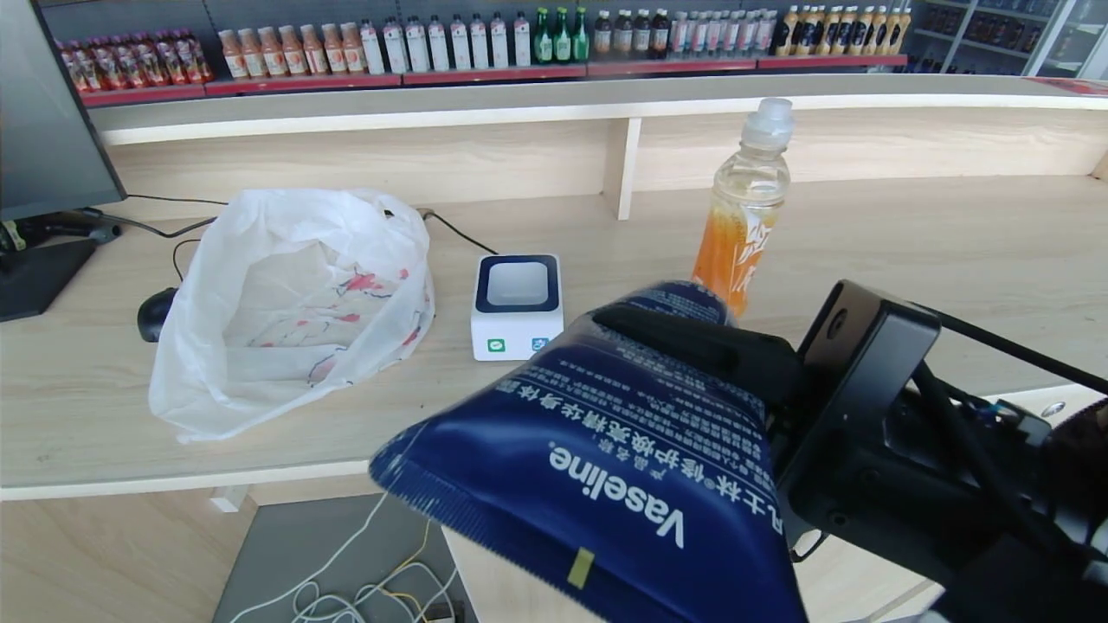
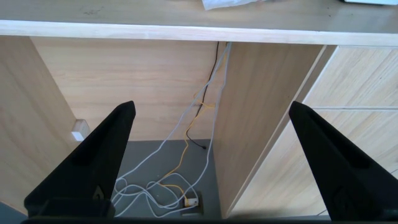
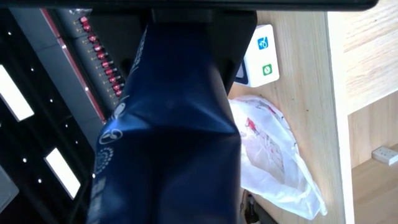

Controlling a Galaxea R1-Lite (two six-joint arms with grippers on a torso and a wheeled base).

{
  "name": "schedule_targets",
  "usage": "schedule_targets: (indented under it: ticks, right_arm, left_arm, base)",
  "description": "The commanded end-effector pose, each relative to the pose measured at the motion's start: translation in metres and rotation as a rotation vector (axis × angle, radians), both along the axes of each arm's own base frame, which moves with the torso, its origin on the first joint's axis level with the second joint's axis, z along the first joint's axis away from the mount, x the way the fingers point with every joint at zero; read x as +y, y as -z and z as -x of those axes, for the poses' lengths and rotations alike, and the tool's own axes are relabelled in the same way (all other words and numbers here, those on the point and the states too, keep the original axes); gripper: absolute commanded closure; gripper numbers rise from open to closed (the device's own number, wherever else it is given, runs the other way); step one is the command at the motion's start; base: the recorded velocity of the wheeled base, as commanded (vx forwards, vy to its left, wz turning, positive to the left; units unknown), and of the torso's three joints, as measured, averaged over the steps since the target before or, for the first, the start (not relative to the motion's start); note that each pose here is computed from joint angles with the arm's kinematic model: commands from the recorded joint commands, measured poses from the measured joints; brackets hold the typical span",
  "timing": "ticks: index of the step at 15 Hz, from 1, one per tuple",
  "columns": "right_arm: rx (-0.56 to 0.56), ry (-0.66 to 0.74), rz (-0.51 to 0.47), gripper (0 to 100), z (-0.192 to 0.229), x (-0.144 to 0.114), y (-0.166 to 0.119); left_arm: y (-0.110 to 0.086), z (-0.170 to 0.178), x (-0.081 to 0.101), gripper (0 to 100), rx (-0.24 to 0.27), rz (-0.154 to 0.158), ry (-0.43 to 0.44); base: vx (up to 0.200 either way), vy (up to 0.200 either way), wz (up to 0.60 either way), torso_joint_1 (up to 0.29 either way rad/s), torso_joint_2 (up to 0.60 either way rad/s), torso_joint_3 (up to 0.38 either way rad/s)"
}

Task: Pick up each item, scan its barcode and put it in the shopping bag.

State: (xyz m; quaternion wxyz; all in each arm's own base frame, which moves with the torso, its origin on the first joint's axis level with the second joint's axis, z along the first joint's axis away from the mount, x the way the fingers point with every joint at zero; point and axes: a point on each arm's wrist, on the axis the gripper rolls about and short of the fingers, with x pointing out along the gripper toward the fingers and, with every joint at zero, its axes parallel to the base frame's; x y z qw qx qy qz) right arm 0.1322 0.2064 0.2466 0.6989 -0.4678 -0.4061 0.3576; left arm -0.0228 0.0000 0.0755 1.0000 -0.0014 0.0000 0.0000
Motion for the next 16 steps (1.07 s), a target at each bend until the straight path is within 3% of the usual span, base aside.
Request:
schedule_targets:
  ticks: [1, 16]
  right_arm:
    - [-0.004, 0.001, -0.007, 100, 0.003, -0.004, -0.001]
    - [0.018, 0.024, 0.033, 100, 0.022, 0.008, 0.011]
  left_arm:
    - [0.0, 0.0, 0.0, 0, 0.0, 0.0, 0.0]
    - [0.0, 0.0, 0.0, 0, 0.0, 0.0, 0.0]
  base:
    - [0.0, 0.0, 0.0, 0.0, 0.0, 0.0]
    - [0.0, 0.0, 0.0, 0.0, 0.0, 0.0]
